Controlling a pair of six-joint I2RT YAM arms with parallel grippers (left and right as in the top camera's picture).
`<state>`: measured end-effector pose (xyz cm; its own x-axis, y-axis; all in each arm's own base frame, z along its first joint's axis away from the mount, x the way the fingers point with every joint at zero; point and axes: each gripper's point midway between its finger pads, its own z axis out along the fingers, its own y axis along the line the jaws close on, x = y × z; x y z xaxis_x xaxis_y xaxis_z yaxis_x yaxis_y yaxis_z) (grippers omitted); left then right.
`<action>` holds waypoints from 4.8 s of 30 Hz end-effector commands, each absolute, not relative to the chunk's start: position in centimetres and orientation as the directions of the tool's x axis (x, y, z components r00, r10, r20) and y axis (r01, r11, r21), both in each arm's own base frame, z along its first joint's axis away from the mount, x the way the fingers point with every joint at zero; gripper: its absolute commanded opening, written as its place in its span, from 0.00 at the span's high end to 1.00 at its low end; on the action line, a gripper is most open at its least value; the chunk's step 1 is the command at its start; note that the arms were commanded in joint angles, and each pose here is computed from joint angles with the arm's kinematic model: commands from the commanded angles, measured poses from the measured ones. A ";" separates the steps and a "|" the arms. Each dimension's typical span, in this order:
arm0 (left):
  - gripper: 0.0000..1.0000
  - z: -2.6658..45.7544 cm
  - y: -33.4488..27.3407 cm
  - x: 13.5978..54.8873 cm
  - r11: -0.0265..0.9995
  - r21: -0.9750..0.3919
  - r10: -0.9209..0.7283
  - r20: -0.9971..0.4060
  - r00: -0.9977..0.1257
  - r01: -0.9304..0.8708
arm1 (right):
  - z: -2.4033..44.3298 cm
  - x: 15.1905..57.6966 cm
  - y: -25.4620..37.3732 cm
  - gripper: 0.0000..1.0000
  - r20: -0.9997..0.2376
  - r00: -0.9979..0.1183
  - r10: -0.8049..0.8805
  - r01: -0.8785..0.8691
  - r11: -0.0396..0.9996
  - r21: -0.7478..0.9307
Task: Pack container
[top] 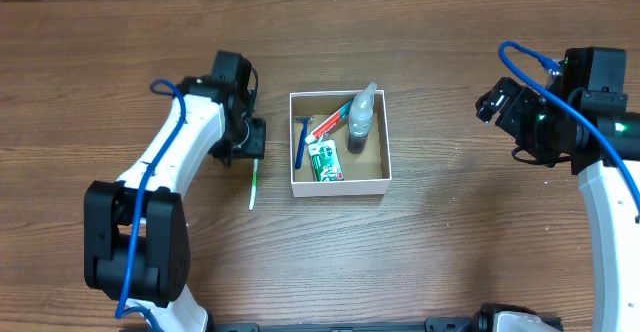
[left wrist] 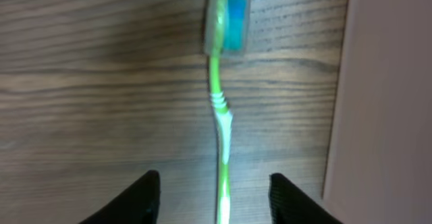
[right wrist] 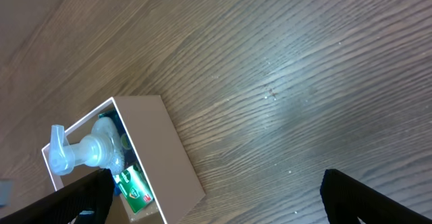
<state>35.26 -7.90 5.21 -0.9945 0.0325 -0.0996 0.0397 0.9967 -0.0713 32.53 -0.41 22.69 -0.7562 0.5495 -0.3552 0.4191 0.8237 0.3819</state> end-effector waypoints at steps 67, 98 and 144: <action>0.00 34.7 7.9 32.9 0.900 0.035 -0.348 -0.546 -0.762 -0.435 | 23.7 32.8 -0.5 0.00 -0.379 -0.742 0.553 0.411 0.822 0.395; 0.00 34.6 8.2 32.9 0.896 0.036 -0.355 -0.542 -0.762 -0.443 | 23.9 22.4 -0.9 0.00 -0.838 -0.359 0.411 0.227 0.909 0.349; 0.00 34.6 8.2 32.9 0.896 0.036 -0.354 -0.542 -0.762 -0.443 | 11.3 21.7 -0.5 0.00 -0.842 -0.348 0.412 0.196 0.910 0.365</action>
